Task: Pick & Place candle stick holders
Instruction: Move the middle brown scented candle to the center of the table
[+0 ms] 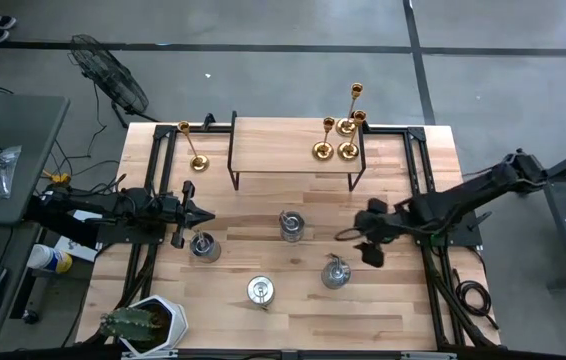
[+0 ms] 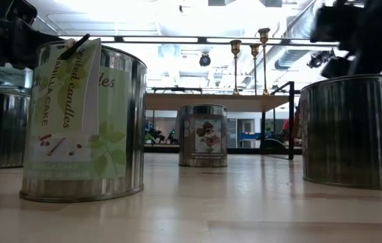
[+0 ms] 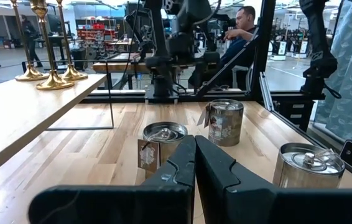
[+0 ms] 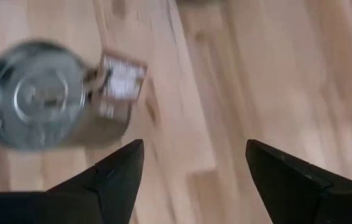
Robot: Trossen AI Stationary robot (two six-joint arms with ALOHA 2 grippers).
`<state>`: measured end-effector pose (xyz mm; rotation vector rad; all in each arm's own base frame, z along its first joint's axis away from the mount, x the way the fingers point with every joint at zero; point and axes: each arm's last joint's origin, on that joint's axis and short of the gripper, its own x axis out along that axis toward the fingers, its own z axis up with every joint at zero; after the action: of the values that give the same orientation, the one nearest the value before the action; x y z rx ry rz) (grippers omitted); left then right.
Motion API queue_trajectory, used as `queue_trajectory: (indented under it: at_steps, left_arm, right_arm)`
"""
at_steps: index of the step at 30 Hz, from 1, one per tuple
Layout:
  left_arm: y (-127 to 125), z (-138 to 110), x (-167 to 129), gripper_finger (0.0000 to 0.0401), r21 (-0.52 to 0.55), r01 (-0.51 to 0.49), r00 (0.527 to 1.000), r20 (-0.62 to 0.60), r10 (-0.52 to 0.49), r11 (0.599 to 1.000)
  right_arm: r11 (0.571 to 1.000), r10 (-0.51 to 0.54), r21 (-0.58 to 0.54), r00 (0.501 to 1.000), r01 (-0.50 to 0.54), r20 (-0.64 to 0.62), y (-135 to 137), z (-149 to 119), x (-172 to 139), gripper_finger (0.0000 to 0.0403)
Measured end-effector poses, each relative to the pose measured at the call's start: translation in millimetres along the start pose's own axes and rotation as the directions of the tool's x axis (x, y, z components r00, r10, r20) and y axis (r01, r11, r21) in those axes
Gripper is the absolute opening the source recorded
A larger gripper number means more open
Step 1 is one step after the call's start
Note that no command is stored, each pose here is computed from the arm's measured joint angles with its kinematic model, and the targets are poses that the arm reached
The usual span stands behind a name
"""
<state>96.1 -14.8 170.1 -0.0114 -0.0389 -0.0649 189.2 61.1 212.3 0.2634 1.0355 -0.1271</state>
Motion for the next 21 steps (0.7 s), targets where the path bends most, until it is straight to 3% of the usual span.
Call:
queue_trajectory:
  at_steps: [5,12,21]
  left_arm:
    - [0,0,0,0.0000,0.000,0.000,1.000,0.000,0.000,1.000]
    - [0,0,0,0.0000,0.000,0.001,1.000,0.000,-0.001,1.000]
    - [0,0,0,0.0000,0.000,0.004,1.000,0.000,-0.004,1.000]
  right_arm:
    - [0.998,0.065,0.021,0.993,-0.064,-0.094,2,-30,0,0.0275]
    - [0.989,0.121,-0.059,0.969,-0.136,-0.218,7,-69,10,0.0275]
    - [0.975,0.197,-0.070,0.969,-0.209,-0.148,24,-73,9,0.0275]
